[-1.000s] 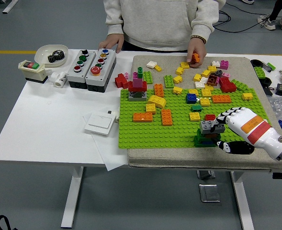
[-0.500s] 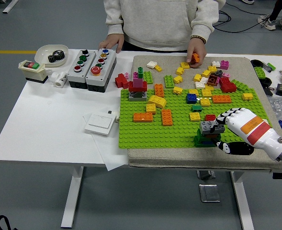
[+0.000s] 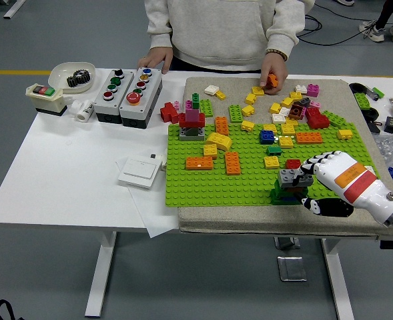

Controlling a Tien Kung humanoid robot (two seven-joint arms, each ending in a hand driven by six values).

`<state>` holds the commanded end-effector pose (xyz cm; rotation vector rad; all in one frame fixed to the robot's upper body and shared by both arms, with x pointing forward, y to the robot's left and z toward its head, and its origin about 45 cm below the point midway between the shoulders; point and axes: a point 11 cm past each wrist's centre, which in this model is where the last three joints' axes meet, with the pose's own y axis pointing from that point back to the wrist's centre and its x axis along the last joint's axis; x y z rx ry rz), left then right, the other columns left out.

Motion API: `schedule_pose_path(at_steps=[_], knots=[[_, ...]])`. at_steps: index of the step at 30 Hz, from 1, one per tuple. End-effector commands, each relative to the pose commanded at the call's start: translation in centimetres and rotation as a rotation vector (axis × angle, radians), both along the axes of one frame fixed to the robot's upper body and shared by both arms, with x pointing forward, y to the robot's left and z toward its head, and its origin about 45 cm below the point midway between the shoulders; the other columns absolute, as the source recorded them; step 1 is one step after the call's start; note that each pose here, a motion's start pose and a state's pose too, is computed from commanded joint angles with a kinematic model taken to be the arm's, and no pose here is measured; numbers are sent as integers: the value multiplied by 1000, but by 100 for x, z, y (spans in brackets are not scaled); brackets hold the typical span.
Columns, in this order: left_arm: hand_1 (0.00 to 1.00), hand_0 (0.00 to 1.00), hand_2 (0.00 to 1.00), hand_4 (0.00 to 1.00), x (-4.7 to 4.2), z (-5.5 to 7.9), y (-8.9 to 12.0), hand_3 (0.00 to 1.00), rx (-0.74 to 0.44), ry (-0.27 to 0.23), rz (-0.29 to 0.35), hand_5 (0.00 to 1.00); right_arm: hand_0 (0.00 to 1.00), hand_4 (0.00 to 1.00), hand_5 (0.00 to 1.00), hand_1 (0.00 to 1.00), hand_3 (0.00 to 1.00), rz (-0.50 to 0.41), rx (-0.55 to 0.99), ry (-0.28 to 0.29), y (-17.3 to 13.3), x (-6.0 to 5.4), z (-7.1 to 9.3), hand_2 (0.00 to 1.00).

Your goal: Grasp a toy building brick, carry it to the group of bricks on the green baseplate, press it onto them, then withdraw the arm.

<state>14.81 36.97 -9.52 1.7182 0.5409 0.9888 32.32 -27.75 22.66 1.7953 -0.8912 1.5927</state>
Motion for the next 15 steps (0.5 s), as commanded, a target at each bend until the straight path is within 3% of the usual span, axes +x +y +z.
schedule_pose_path(at_steps=[15], knots=[[709, 644, 727, 650, -10, -2, 4, 579, 2, 3, -2, 649, 402, 646, 286, 486, 559, 0, -2, 2, 3, -6, -9, 536]])
